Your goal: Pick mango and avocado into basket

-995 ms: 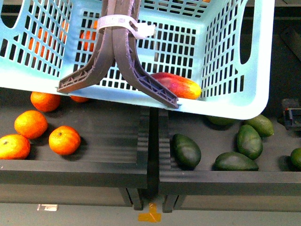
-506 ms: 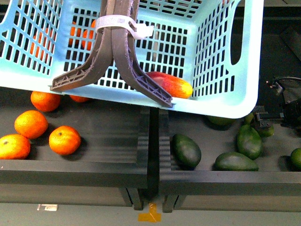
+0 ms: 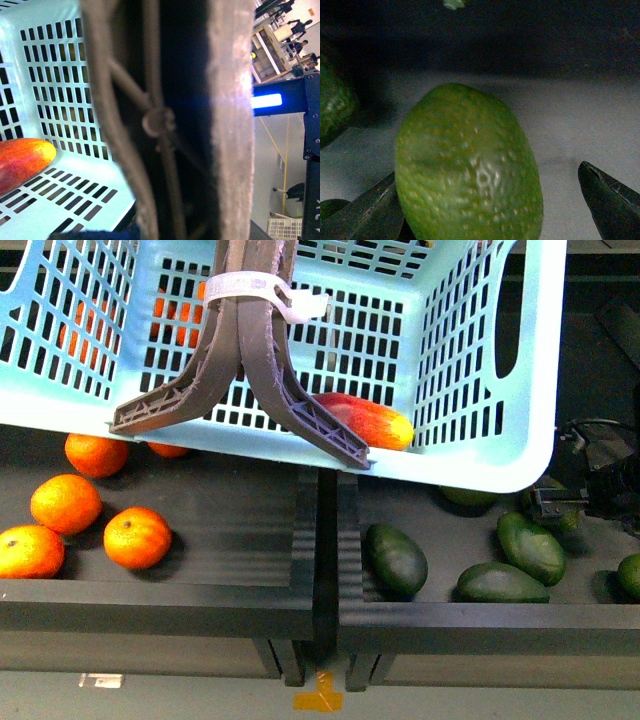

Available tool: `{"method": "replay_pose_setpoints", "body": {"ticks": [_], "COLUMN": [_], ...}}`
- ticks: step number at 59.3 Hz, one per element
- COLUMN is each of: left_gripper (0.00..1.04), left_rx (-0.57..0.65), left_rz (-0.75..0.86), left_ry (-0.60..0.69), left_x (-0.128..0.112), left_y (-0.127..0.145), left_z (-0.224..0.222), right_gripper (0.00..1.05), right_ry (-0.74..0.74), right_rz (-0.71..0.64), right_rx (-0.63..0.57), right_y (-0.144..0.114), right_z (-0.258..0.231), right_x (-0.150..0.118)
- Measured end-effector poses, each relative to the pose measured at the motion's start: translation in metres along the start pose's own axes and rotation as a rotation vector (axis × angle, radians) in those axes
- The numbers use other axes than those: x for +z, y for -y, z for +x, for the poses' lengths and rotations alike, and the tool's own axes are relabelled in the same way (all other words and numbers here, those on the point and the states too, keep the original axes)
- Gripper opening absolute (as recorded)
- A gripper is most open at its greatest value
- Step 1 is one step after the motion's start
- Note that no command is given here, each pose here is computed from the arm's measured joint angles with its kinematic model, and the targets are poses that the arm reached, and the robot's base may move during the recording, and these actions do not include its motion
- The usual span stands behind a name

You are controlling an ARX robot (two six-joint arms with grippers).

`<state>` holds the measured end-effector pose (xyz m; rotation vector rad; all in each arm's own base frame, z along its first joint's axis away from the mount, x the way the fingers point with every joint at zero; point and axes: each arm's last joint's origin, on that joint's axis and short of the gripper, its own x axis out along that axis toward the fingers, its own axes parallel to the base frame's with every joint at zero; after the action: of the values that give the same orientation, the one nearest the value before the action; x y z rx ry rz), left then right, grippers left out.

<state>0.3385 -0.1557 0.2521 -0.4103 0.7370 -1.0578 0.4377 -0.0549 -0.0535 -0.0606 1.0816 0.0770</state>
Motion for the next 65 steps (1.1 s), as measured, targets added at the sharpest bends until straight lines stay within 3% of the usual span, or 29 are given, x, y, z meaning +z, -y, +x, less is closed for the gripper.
{"method": "replay_pose_setpoints", "body": {"ticks": [7, 26, 41, 56, 65], "left_gripper": [0.12, 0.12, 0.12, 0.12, 0.12], "left_rx": [0.0, -0.002, -0.001, -0.001, -0.001], "left_rz": [0.0, 0.0, 0.0, 0.0, 0.0], "left_ry": [0.0, -0.001, 0.0, 0.0, 0.0], "left_x": [0.0, 0.0, 0.0, 0.0, 0.0], "left_y": [0.0, 0.0, 0.0, 0.0, 0.0], "left_z": [0.0, 0.0, 0.0, 0.0, 0.0], "right_gripper": [0.96, 0.56, 0.54, 0.54, 0.54], "right_ry": [0.02, 0.016, 0.101, 0.387, 0.56], "right_rz": [-0.012, -0.012, 0.103, 0.358, 0.438], "right_rx": [-0.001, 0.019, -0.019, 0.026, 0.144], "right_y": [-0.007, -0.016, -0.007, 0.008, -0.009], "right_z": [0.002, 0.0, -0.032, -0.142, -0.237], "right_x": [0.006, 0.008, 0.016, 0.049, 0.065]}}
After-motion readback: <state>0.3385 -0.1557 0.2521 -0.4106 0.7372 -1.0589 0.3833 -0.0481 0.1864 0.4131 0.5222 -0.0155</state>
